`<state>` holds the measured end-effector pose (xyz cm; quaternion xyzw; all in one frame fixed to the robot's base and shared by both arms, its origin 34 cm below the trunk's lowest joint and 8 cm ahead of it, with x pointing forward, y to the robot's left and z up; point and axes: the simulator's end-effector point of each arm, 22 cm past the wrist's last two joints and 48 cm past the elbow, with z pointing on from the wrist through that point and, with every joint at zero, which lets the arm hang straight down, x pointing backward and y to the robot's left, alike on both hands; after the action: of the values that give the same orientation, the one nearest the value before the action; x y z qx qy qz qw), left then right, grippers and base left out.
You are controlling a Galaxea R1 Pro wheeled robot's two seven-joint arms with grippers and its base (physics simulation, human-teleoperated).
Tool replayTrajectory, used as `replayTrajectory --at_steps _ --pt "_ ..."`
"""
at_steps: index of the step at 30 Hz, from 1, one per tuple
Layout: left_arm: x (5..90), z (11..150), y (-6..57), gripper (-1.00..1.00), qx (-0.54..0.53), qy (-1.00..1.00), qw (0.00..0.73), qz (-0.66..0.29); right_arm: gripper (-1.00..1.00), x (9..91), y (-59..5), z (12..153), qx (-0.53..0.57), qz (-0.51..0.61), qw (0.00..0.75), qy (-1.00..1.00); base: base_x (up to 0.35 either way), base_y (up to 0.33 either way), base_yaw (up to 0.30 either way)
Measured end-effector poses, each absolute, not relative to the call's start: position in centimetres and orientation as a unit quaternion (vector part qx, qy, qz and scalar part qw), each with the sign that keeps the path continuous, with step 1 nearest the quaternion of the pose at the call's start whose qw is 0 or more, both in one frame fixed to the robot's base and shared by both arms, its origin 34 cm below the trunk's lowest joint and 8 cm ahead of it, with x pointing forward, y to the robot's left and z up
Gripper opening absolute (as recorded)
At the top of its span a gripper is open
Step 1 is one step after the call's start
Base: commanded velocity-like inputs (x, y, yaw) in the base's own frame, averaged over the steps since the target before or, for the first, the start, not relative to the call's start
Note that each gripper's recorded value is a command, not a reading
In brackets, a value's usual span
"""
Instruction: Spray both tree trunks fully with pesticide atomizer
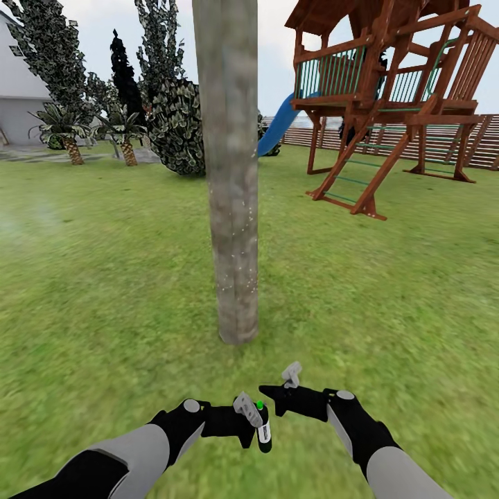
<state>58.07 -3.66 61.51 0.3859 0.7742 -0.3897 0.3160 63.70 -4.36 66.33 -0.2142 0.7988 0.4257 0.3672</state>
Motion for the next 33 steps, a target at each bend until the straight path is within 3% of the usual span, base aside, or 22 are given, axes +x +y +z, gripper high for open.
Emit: replayTrajectory --at_steps 22,29,30,33 --pt "58.1 61.5 -3.7 -1.0 0.386 0.774 0.316 -0.39 -1.0 62.3 -3.4 65.2 -0.254 0.412 0.347 0.803 0.0 0.0 0.0" --pt "58.1 61.5 -3.7 -1.0 0.386 0.774 0.316 -0.39 -1.0 68.0 -19.5 64.7 -0.137 0.31 0.408 0.847 0.0 0.0 0.0" --pt "58.1 61.5 -3.7 -1.0 0.386 0.774 0.316 -0.39 1.0 68.3 -21.6 64.7 -0.129 0.297 0.413 0.851 0.0 0.0 0.0" --pt "58.1 61.5 -3.7 -1.0 0.386 0.774 0.316 -0.39 1.0 68.5 -23.6 64.8 -0.123 0.284 0.417 0.855 0.0 0.0 0.0"
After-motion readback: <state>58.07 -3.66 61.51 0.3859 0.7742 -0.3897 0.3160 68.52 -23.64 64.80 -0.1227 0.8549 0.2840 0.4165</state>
